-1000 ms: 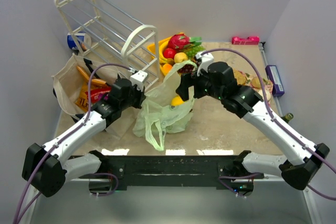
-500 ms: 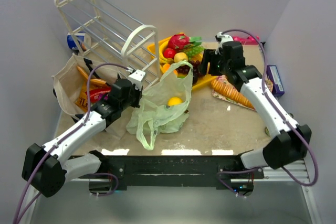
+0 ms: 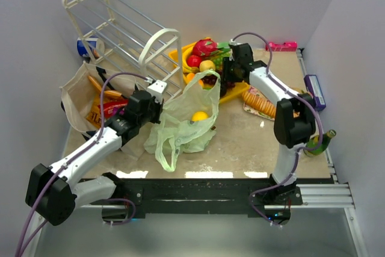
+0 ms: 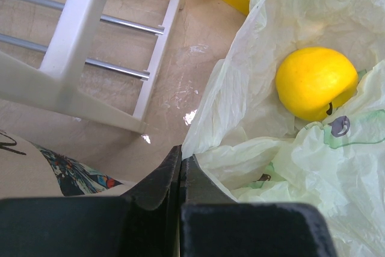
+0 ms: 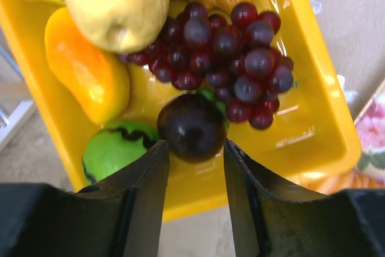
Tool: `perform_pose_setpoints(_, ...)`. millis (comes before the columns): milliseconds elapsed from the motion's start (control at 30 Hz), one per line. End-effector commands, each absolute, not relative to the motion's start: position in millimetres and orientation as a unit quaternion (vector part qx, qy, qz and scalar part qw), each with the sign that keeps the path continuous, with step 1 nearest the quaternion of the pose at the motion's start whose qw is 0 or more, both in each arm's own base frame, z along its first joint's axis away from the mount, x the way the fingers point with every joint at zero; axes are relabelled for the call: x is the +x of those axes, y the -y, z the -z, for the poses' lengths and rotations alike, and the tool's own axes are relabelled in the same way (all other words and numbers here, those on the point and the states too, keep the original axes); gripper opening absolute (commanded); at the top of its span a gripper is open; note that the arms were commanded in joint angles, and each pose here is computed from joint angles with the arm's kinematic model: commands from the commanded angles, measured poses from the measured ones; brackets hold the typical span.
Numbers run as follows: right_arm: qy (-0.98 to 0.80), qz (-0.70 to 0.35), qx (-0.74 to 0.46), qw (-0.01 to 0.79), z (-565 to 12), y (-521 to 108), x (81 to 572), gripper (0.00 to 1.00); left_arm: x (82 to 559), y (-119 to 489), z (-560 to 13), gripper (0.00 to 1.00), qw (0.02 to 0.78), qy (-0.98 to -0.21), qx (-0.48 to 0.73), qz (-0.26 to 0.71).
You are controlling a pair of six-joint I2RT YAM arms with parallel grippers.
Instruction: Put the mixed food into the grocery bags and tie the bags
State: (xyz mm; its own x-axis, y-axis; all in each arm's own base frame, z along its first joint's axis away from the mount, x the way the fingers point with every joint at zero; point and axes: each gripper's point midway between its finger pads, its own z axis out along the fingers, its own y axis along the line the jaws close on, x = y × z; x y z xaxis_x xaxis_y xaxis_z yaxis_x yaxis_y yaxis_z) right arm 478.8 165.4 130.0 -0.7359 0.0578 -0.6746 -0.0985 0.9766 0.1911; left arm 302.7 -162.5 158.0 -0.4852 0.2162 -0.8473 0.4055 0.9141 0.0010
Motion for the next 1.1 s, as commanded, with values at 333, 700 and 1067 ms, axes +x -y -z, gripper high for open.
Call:
perform_pose_setpoints(333, -0.922, -0.049, 0.025, 0.384, -113, -139, 528, 0.45, 313, 164, -172, 0.0, 0.495, -0.843, 0.184, 0.098)
perform_pose_setpoints(700, -0.924, -0.05, 0.02, 0.378, -94, -145, 547, 0.39, 313, 166, -169, 0.0, 0.49, -0.845, 0.188, 0.1)
perform_pose_setpoints(1067, -0.918, -0.048, 0.013, 0.394, -122, -142, 545, 0.0, 313, 167, -168, 0.0, 0.488, -0.846, 0.189, 0.1)
